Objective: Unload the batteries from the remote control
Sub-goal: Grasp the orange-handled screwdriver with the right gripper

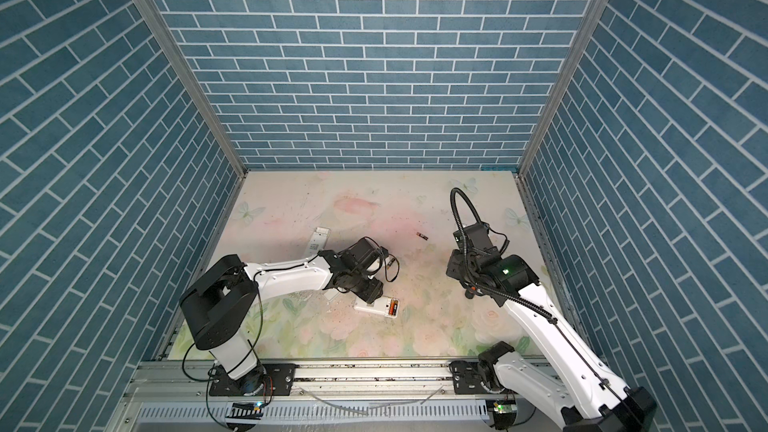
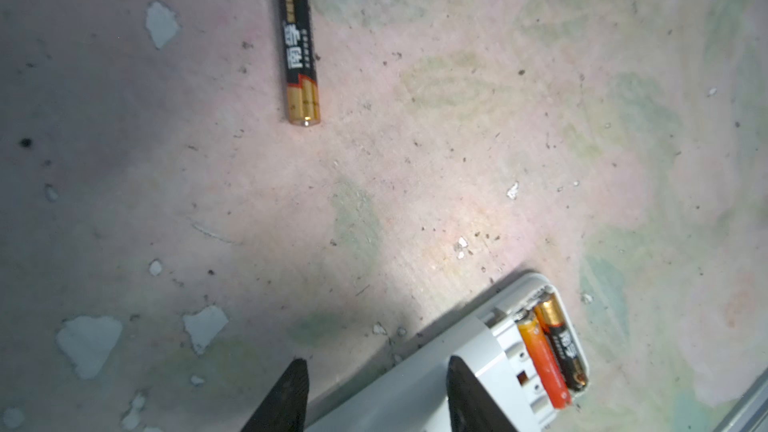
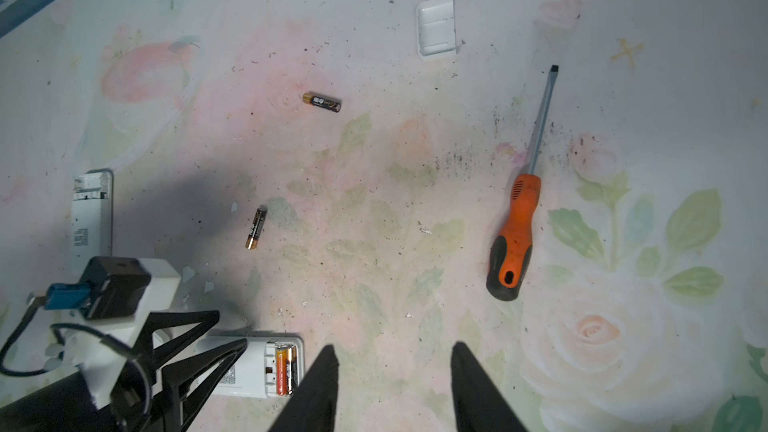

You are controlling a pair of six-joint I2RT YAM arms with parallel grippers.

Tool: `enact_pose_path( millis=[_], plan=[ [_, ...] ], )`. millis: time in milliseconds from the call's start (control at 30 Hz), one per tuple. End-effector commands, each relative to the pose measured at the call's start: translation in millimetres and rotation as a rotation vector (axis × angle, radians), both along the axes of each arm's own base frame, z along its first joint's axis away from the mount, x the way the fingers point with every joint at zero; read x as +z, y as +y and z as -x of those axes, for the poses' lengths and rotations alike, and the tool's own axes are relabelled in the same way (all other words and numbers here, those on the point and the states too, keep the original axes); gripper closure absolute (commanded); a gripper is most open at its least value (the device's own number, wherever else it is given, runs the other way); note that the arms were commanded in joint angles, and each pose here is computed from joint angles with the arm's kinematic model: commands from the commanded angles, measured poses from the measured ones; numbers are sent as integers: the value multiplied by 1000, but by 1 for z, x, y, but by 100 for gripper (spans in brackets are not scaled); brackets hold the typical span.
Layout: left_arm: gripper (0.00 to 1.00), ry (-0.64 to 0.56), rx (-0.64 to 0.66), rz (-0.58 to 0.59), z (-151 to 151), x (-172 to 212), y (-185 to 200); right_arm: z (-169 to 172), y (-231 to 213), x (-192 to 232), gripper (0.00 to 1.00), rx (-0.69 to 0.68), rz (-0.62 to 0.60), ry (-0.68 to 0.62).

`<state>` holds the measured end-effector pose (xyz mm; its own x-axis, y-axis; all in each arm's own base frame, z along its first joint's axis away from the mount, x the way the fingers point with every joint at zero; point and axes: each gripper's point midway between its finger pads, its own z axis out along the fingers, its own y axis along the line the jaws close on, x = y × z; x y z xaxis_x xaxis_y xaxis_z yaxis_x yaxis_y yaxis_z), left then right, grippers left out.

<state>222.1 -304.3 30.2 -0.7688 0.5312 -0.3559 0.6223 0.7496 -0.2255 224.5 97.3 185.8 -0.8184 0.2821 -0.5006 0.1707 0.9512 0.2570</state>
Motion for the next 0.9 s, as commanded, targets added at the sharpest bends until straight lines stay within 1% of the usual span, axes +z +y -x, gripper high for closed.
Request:
enact_pose_path(
  millis=[0,267,333,500,633,700,867],
  plan=[
    [45,58,30,-11,16,-7,15,-7,-13,9,51,-52,47,-16],
    [46,89,90,21,34,-8,30,-16,-30,-12,49,-135,46,37],
    [46,84,103,34,35,-5,32,-16,-37,-21,47,-164,50,66],
    [46,84,129,72,40,7,34,-17,-45,-52,47,-206,24,154],
    [45,72,162,124,42,26,35,-19,-52,-77,46,-233,8,228],
    [45,52,179,147,40,39,36,-18,-56,-89,45,-243,19,264],
    [40,-9,204,152,28,73,38,-13,-59,-119,44,-245,34,352]
  ],
)
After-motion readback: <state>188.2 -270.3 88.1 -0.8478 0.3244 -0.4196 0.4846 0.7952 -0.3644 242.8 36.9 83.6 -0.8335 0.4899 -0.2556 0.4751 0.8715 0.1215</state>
